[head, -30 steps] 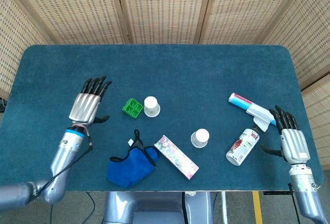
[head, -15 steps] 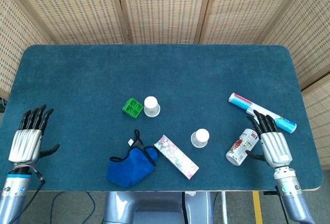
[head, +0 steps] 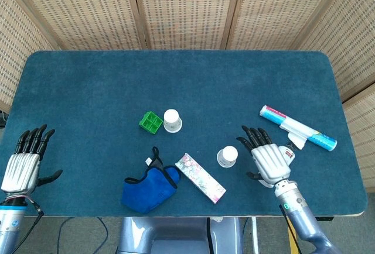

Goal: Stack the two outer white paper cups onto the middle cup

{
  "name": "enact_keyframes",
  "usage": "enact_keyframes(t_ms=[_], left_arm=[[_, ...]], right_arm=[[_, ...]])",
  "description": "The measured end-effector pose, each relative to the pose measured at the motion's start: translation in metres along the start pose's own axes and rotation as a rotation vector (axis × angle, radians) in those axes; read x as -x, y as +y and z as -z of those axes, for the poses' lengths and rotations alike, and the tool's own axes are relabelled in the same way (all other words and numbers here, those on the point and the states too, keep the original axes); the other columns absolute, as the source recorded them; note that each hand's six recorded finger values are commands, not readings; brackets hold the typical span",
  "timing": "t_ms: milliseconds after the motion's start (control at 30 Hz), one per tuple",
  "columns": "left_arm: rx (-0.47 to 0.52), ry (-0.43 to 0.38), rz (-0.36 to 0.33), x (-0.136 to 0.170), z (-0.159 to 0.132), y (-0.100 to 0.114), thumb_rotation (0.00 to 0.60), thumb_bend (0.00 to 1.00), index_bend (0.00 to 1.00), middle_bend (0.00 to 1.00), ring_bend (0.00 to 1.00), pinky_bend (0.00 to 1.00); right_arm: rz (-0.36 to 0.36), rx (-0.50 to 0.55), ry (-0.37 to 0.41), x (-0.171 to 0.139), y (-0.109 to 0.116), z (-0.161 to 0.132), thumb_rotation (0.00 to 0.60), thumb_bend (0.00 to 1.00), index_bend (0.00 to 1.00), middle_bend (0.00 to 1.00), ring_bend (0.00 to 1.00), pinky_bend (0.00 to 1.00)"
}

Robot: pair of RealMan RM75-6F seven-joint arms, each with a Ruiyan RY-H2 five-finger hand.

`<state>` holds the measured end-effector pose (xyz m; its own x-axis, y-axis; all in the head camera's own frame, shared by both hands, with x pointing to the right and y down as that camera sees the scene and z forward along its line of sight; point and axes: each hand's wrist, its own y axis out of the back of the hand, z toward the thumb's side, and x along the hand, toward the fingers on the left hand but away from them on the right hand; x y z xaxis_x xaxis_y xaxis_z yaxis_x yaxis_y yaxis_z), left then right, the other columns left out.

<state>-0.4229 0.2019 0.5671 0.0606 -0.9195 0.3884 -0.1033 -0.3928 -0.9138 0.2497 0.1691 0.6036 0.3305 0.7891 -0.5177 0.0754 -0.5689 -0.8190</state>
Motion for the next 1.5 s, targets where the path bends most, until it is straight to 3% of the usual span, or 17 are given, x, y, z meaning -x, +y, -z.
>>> enact_keyframes(t_ms=[333, 667, 1167, 1500], left_arm=[[0.003, -0.001, 0.011, -0.002, 0.002, -0.003, 0.6, 0.18, 0.07, 0.0, 0.0, 0.0], [0.005, -0.003, 0.004, -0.003, 0.002, -0.003, 0.6, 0.18, 0.08, 0.0, 0.0, 0.0], [0.019, -0.009, -0.006, -0.004, 0.003, -0.001, 0.6, 0.18, 0.09, 0.0, 0.0, 0.0], [0.023, -0.005, -0.009, -0.004, 0.005, 0.0, 0.6, 0.18, 0.09, 0.0, 0.0, 0.0]], right_arm=[[-0.115, -0.029, -0.012, 0.039, -0.02, -0.025, 0.6, 0.13, 0.26, 0.0, 0.0, 0.0], [-0.181, -0.062, -0.061, 0.056, -0.037, -0.019, 0.6, 0.13, 0.34, 0.01, 0.0, 0.0], [-0.179, -0.076, -0.061, 0.066, -0.044, -0.023, 0.6, 0.19, 0.51, 0.11, 0.0, 0.01], [-0.138, -0.078, -0.044, 0.069, -0.032, -0.032, 0.6, 0.21, 0.53, 0.12, 0.0, 0.02]])
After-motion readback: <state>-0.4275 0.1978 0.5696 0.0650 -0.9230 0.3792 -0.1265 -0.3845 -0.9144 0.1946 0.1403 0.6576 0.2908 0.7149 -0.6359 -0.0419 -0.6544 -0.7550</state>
